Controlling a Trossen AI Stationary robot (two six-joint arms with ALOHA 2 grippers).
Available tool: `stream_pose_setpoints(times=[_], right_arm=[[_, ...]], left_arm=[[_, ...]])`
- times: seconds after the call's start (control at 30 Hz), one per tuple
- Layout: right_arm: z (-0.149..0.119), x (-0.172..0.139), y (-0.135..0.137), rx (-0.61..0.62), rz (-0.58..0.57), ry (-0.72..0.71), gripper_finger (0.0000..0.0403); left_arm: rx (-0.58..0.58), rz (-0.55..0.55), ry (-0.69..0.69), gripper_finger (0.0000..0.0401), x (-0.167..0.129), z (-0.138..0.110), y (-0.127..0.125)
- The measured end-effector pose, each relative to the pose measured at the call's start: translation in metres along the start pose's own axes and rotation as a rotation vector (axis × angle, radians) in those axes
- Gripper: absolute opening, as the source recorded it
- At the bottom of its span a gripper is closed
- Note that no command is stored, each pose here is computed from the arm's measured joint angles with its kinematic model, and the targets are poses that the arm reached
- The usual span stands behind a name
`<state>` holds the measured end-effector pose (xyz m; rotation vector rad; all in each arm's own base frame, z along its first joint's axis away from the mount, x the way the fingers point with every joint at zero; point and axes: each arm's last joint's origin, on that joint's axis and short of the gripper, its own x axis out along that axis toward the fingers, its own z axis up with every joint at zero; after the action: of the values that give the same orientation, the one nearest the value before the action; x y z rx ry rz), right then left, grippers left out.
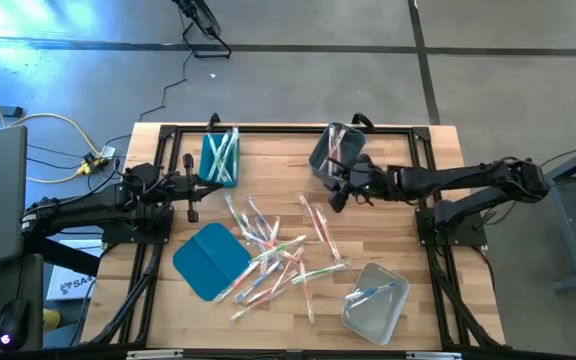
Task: Pick & Place Toothbrushes
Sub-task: Put the orange toothbrush into the dark gray bin
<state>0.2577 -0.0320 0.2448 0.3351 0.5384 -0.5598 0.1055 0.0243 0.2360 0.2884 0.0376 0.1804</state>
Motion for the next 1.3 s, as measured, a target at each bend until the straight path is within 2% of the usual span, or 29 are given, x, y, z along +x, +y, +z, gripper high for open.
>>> stream_pose_setpoints(times=[0.23,0.33,0.47,0.8,1.03,1.13,1.3], right_arm=[[-0.018,0.005,0.000,0.131,0.028,0.198,0.0207],[-0.023,0.009,0.006,0.168,0.078,0.256,0.0207],[-0.034,0.017,0.017,0.152,0.116,0.312,0.0207],[-0.067,0.043,0.032,0.140,0.061,0.440,0.0207],[-0.083,0.057,0.039,0.141,0.042,0.480,0.0207],[-0.087,0.060,0.043,0.131,0.051,0.471,0.0207],[-0.091,0.061,0.046,0.098,0.002,0.436,0.0207]], left_arm=[[0.000,0.000,0.000,0.0000,0.000,0.000,0.000],[0.000,0.000,0.000,0.0000,0.000,0.000,0.000],[0.000,0.000,0.000,0.0000,0.000,0.000,0.000],[-0.007,-0.001,0.000,0.0000,0.000,0.000,0.000],[-0.007,0.000,0.000,0.0000,0.000,0.000,0.000],[-0.007,-0.001,0.000,0.0000,0.000,0.000,0.000],[-0.007,-0.001,0.001,0.0000,0.000,0.000,0.000]])
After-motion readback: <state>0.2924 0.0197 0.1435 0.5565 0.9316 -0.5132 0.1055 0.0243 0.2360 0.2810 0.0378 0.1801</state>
